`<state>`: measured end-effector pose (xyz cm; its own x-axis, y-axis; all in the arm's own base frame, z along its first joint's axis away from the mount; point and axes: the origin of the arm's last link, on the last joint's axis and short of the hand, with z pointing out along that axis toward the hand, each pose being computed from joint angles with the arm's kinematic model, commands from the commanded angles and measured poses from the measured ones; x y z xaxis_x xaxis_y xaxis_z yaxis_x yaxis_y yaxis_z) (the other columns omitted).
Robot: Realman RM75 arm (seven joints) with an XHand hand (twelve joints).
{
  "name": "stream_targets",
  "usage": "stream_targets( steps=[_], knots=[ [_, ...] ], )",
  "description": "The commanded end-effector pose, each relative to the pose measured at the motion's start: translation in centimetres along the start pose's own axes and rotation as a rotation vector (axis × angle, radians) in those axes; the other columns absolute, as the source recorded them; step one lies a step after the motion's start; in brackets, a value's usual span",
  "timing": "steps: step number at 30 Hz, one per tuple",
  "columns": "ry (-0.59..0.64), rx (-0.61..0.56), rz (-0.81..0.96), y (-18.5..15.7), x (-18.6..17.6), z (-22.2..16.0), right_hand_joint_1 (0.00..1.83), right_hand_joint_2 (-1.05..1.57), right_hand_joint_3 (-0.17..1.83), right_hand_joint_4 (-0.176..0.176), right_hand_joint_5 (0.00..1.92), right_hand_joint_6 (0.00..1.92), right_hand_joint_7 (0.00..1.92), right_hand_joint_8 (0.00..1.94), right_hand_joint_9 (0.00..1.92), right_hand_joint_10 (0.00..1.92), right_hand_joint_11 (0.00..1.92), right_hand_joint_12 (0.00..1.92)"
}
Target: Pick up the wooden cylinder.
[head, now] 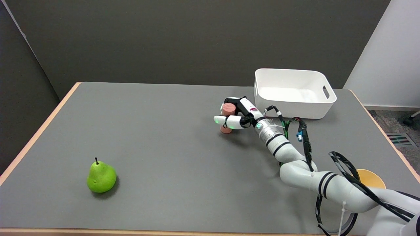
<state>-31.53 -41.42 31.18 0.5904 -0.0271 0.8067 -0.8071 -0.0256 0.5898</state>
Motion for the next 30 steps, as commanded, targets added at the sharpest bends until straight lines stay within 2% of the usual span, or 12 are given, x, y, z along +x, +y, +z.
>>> stream_targets(
  steps=[1,7,14,21,25,30],
  knots=[
    [-0.015,0.027,-0.054,-0.6,-0.1,0.3,1.17,1.18,0.17,-0.097,0.59,1.58,0.87,1.26,0.78,1.28,0.39,1.92],
    [-0.024,0.048,-0.086,-1.0,-0.2,0.5,1.17,1.15,0.21,-0.098,0.61,1.57,0.89,1.25,0.79,1.29,0.41,1.92],
    [-0.013,0.136,-0.16,-3.4,0.5,1.4,1.17,1.17,0.18,-0.098,0.6,1.56,0.88,1.26,0.81,1.3,0.43,1.92],
    [-0.01,0.225,-0.259,-6.2,1.5,2.8,1.18,1.08,0.33,-0.096,0.62,1.55,0.9,1.26,0.82,1.31,0.5,1.92],
    [0.001,0.265,-0.308,-7.5,2.2,3.5,1.18,1.06,0.35,-0.088,0.64,1.53,0.92,1.23,0.81,1.32,0.51,1.92],
    [0.004,0.292,-0.377,-9.0,3.7,4.4,1.19,1.05,0.39,-0.101,0.63,1.53,0.92,1.27,0.82,1.32,0.54,1.92]
  ],
)
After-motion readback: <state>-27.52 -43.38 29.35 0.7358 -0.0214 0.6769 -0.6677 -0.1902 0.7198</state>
